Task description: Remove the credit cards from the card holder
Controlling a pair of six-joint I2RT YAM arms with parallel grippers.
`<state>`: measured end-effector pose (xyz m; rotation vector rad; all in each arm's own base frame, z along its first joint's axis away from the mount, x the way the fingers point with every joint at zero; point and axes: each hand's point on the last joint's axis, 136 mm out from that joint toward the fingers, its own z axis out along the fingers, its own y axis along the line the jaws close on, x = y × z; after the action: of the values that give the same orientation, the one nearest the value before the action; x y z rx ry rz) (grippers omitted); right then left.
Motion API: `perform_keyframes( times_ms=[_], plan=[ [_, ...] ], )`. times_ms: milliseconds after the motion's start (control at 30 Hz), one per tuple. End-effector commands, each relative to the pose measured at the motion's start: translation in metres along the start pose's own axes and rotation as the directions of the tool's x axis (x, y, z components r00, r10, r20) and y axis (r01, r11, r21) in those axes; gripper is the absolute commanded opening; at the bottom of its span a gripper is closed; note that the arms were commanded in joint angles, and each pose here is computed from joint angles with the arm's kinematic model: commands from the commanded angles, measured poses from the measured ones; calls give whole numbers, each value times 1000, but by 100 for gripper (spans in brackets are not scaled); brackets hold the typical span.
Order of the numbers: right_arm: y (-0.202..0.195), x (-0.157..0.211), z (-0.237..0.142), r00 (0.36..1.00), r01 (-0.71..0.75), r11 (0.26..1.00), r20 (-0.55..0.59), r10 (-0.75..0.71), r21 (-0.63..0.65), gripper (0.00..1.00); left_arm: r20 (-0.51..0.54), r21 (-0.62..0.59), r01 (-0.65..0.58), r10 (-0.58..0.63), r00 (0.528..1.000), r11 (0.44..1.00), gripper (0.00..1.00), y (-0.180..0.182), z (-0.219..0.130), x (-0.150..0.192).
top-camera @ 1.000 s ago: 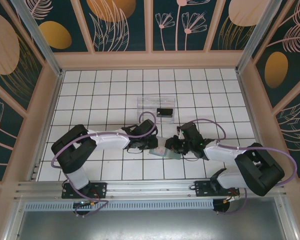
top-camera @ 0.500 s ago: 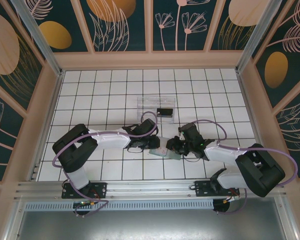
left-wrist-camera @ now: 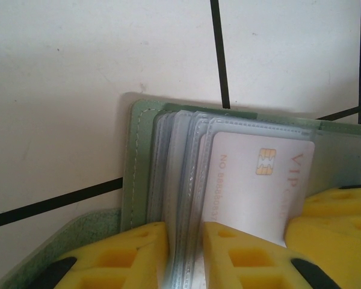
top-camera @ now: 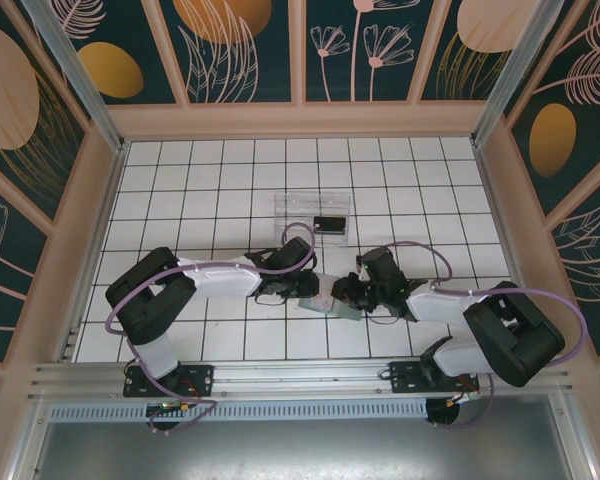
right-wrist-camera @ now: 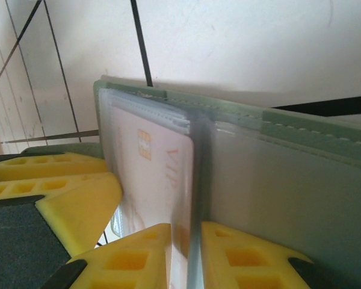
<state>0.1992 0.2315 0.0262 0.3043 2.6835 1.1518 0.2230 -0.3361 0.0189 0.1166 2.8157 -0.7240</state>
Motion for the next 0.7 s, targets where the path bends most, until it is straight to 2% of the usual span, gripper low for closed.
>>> perform_keyframes(
  times_ms=[0, 433, 667],
  plan=[
    [11, -2, -2, 1000, 0, 997, 12, 1, -73, 20, -140, -142, 4, -24, 990, 990, 24, 43, 17, 38],
    [29, -6, -16, 998, 12, 984, 60, -1, -177, 18, -149, -102, 3, -18, 989, 995, 20, 32, 16, 37],
    [30, -3, -8, 999, 27, 976, 36, -19, -217, 18, -146, -94, 5, -19, 989, 996, 20, 30, 16, 35]
  ],
)
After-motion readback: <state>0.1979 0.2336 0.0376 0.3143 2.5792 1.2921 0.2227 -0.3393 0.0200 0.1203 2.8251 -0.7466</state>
